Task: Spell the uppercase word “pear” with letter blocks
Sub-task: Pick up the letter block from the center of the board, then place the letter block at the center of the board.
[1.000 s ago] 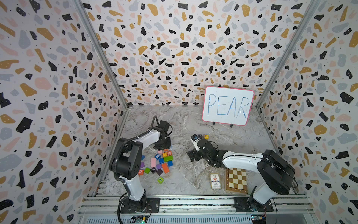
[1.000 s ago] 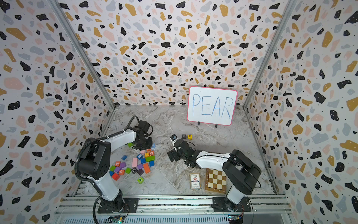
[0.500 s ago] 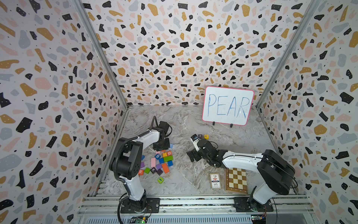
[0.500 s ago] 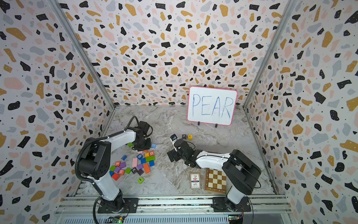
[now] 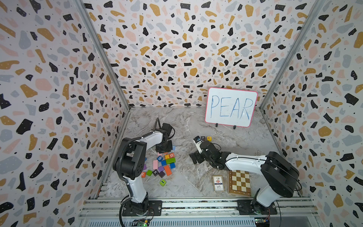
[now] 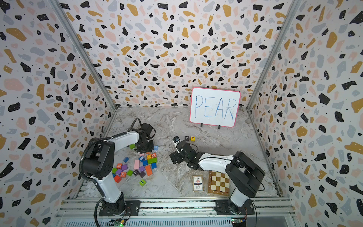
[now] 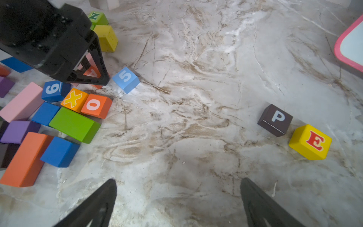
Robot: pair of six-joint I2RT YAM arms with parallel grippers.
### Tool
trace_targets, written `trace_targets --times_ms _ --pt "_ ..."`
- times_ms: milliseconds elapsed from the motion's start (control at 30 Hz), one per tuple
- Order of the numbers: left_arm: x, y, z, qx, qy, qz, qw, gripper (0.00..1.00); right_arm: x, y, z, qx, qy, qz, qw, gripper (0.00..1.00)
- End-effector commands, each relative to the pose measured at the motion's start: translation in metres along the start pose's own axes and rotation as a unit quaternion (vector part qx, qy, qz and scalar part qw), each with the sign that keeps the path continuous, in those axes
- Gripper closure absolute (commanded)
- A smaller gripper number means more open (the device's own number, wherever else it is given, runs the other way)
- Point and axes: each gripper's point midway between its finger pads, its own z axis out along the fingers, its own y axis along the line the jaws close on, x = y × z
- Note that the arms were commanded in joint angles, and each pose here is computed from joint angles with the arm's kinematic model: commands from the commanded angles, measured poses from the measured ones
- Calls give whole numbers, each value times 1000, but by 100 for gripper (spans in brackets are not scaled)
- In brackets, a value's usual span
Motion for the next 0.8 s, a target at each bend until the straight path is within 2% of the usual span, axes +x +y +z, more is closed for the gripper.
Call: trace_targets --times_ms 0,333,767 --pt "2 1 -3 -5 4 5 1000 67 -7 -1 -5 -1 -10 8 1000 0" --pt "5 -14 -40 17 -27 5 999 70 -14 -5 -24 3 -28 20 999 1" --pt "48 -84 -52 61 -27 33 997 71 42 -27 -53 21 -4 54 998 0"
